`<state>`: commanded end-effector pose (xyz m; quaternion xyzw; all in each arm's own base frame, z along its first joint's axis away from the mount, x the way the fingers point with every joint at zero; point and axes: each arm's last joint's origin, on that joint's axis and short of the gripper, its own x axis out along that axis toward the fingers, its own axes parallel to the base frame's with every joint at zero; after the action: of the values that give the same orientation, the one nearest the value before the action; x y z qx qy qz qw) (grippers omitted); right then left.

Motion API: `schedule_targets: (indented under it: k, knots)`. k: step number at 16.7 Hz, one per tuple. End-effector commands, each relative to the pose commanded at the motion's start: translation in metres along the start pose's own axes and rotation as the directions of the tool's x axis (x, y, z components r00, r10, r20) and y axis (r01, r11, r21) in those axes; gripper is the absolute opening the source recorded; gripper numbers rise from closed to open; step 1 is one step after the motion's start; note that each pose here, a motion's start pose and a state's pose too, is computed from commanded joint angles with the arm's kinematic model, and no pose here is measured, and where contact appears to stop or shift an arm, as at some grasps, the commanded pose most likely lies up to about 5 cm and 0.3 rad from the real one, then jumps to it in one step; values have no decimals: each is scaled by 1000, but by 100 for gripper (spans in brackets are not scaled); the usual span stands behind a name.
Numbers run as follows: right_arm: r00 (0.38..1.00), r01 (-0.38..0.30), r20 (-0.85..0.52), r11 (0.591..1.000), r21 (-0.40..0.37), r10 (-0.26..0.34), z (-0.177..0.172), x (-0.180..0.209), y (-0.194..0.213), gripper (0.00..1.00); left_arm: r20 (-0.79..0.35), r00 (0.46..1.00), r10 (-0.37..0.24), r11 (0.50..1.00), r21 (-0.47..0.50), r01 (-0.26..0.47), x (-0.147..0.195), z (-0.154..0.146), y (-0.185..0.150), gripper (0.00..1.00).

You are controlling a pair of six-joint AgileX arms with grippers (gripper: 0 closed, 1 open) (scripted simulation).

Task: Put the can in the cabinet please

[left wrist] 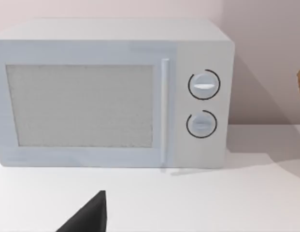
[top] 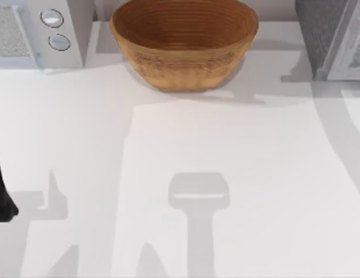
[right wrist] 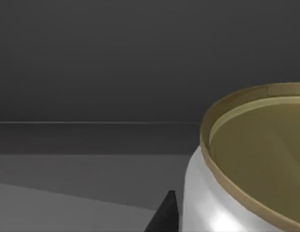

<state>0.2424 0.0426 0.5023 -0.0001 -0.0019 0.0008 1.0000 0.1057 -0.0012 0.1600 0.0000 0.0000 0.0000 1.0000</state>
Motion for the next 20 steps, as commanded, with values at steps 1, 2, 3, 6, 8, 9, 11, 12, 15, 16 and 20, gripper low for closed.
schedule_targets:
  k: [1, 2, 3, 6, 8, 9, 11, 12, 15, 16, 20]
  knots:
    - [1000, 0, -1, 1000, 1, 0, 4, 6, 2, 0, 0, 1000, 0, 1000, 0, 0, 0, 0, 0, 100]
    - [1000, 0, -3, 1000, 2, 0, 6, 10, 4, 0, 0, 1000, 0, 1000, 0, 0, 0, 0, 0, 100]
    - [1000, 0, -4, 1000, 2, 0, 8, 13, 5, 0, 0, 1000, 0, 1000, 0, 0, 0, 0, 0, 100]
    - [1000, 0, -4, 1000, 2, 0, 8, 14, 5, 0, 0, 1000, 0, 1000, 0, 0, 0, 0, 0, 100]
    - [1000, 3, -3, 1000, 4, -3, 8, 14, 4, 0, 0, 1000, 0, 1000, 0, 0, 0, 0, 0, 100]
    - [1000, 3, -4, 1000, 4, -3, 8, 14, 4, 0, 0, 1000, 0, 1000, 0, 0, 0, 0, 0, 100]
    - [1000, 2, -13, 1000, 1, -2, 9, 22, 5, 0, 0, 1000, 0, 1000, 0, 0, 0, 0, 0, 100]
    - [1000, 2, -20, 1000, -1, -2, 11, 30, 6, 0, 0, 1000, 0, 1000, 0, 0, 0, 0, 0, 100]
    - [999, 4, -35, 1000, -7, -4, 19, 59, 8, 0, 0, 1000, 0, 1000, 0, 0, 0, 0, 0, 100]
    - [999, 5, -35, 1000, -8, -5, 23, 70, 8, 0, 0, 1000, 0, 1000, 0, 0, 0, 0, 0, 100]
    - [1000, 8, -21, 1000, -5, -8, 35, 113, 8, 0, 0, 1000, 0, 1000, 0, 0, 0, 0, 0, 100]
